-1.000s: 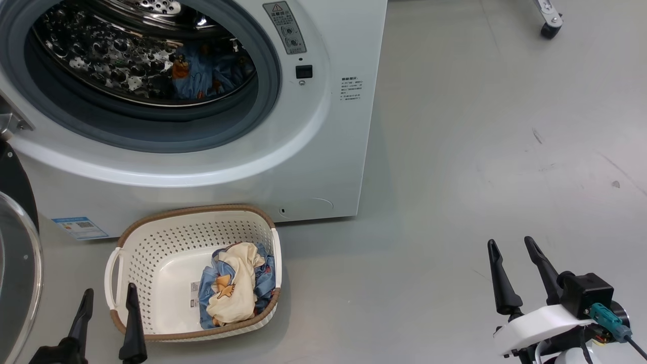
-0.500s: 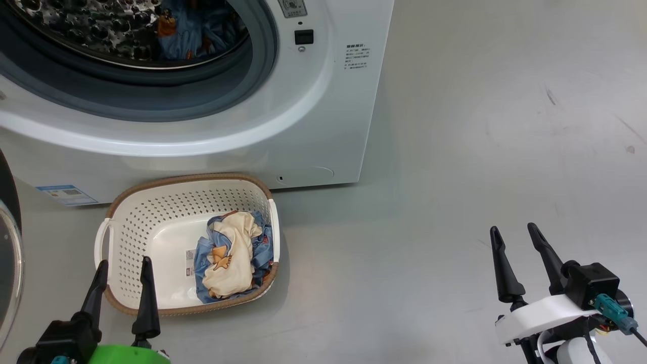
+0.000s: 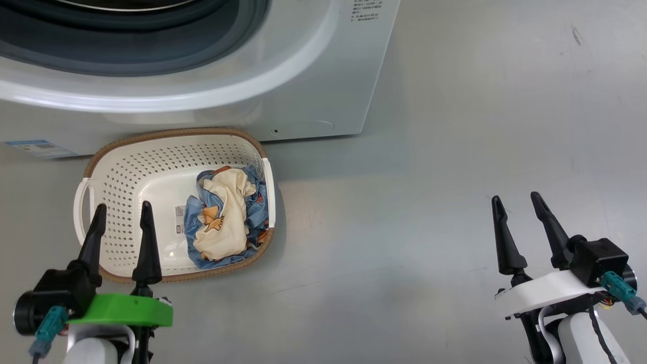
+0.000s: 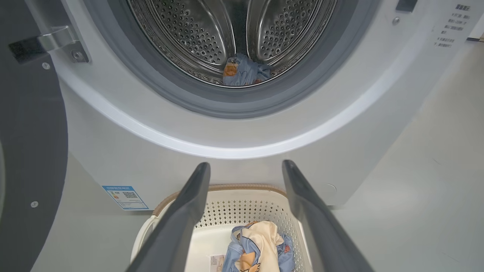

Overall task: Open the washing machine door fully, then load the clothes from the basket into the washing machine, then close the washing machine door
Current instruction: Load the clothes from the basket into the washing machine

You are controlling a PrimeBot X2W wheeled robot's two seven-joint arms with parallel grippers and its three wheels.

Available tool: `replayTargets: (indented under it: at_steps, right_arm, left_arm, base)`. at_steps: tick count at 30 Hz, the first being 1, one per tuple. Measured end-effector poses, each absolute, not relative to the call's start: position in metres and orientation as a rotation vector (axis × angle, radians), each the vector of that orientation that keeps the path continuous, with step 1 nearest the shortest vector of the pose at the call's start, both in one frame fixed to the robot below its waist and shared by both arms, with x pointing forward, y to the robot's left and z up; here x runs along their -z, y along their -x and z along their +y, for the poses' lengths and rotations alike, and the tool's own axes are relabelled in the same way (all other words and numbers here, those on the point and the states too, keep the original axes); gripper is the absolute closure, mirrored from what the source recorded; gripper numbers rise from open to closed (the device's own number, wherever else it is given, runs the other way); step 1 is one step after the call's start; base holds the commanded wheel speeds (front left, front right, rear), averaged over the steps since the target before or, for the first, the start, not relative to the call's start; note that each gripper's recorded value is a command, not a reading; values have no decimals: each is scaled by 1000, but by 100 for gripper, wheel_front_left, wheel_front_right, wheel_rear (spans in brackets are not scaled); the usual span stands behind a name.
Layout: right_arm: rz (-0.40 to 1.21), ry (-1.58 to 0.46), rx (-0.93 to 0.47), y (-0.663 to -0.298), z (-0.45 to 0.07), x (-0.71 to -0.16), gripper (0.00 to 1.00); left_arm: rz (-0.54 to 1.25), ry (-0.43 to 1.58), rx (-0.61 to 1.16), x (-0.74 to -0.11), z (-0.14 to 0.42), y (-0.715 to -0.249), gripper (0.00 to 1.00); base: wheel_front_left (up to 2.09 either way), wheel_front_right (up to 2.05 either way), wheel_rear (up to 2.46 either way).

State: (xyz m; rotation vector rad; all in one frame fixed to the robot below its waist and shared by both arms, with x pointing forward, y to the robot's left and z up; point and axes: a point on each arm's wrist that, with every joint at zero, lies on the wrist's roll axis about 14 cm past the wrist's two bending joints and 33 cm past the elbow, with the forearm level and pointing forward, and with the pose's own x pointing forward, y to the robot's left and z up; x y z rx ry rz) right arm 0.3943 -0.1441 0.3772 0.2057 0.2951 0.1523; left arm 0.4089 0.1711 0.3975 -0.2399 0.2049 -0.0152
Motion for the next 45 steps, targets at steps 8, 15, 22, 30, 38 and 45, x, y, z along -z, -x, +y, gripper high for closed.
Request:
replayTargets:
  at_steps: [8, 15, 22, 30, 38, 45]
  right_arm:
    - [318, -210, -158, -413, -141, -359, 0]
    - [348, -209, -145, -420, -144, -342, 0]
    - [376, -208, -137, -425, -147, -327, 0]
    - [422, -197, -109, -426, -156, -304, 0]
    - [451, -194, -96, -428, -160, -288, 0]
    - [476, -196, -84, -428, -162, -275, 0]
  left_arm:
    - [220, 262, 44, -376, 159, -446, 0]
    - [288, 267, 58, -340, 152, -464, 0]
    - [392, 233, 85, -300, 154, -475, 0]
    - [510, 208, 122, -253, 147, -491, 0]
    - [591, 227, 136, -218, 137, -497, 0]
    - [728, 233, 163, -180, 124, -483, 0]
  base:
    - [0, 0, 0]
    - [0, 0, 0]
    - [0, 0, 0]
    - [0, 0, 0]
    - [0, 0, 0]
    - [0, 0, 0]
